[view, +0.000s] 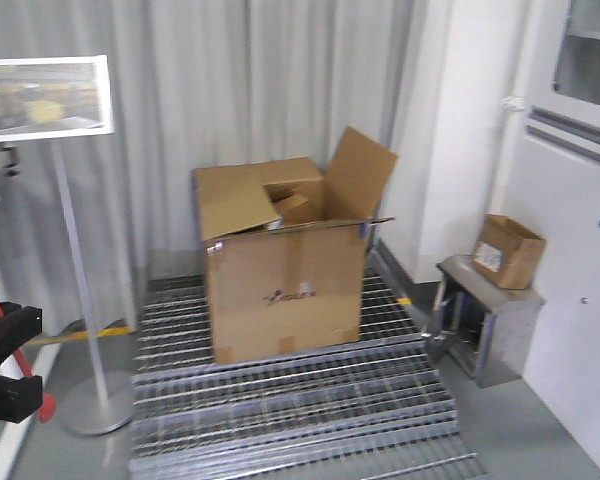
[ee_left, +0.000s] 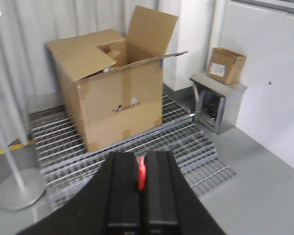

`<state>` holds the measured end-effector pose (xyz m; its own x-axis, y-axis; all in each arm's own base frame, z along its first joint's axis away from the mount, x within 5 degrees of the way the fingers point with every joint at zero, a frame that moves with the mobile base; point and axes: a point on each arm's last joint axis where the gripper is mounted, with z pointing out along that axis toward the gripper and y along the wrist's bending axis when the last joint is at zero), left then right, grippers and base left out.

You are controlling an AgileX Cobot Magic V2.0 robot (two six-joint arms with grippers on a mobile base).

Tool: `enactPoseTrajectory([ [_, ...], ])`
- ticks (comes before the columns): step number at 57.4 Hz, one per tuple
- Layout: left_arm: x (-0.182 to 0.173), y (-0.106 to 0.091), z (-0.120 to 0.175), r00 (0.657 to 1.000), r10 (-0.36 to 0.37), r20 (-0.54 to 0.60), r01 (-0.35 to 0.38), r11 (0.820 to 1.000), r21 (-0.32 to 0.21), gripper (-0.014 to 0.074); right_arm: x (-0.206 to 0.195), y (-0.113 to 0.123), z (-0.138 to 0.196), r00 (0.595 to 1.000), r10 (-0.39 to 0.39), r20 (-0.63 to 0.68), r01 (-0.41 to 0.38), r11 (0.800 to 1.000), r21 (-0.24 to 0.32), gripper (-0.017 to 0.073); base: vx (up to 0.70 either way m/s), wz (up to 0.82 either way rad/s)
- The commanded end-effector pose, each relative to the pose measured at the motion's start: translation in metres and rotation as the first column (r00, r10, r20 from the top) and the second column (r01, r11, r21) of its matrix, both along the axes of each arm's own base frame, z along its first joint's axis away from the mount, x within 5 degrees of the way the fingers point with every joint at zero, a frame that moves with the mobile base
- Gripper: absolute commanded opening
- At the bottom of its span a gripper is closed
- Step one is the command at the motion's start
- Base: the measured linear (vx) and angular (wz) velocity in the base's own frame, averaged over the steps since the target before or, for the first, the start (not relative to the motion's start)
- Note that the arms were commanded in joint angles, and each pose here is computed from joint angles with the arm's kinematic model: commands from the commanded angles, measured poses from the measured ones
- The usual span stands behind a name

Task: Sort red and green spoons into left cabinet
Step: 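Drive the base up to the white cabinet with the blue tray, then move the base closer to the blue tray on the cabinet shelf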

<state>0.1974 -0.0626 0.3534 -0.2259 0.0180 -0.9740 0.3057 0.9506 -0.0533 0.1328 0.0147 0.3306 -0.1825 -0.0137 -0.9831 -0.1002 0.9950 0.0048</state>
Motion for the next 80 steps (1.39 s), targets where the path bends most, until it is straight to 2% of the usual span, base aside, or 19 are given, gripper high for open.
enactPoseTrajectory([
  [1, -0.0009, 0.0009, 0.0221, 0.993, 0.018, 0.117, -0.012, 0.998, -0.054, -0.0004, -0.0002, 0.0006, 0.0197, 0.993, 0.008, 0.114, -0.009, 1.000, 0.006, -0.0003, 0.52, -0.50],
  [39, -0.0009, 0.0009, 0.0221, 0.993, 0.018, 0.117, -0.012, 0.998, -0.054, -0.0004, -0.0002, 0.0006, 0.0197, 0.993, 0.008, 0.114, -0.009, 1.000, 0.006, -0.0003, 0.43, -0.58],
  [80, -0.0009, 0.0009, 0.0221, 0.993, 0.018, 0.117, -0.012, 0.998, -0.054, -0.0004, -0.0002, 0.0006, 0.0197, 0.993, 0.008, 0.114, -0.009, 1.000, 0.006, -0.0003, 0.27, -0.76],
])
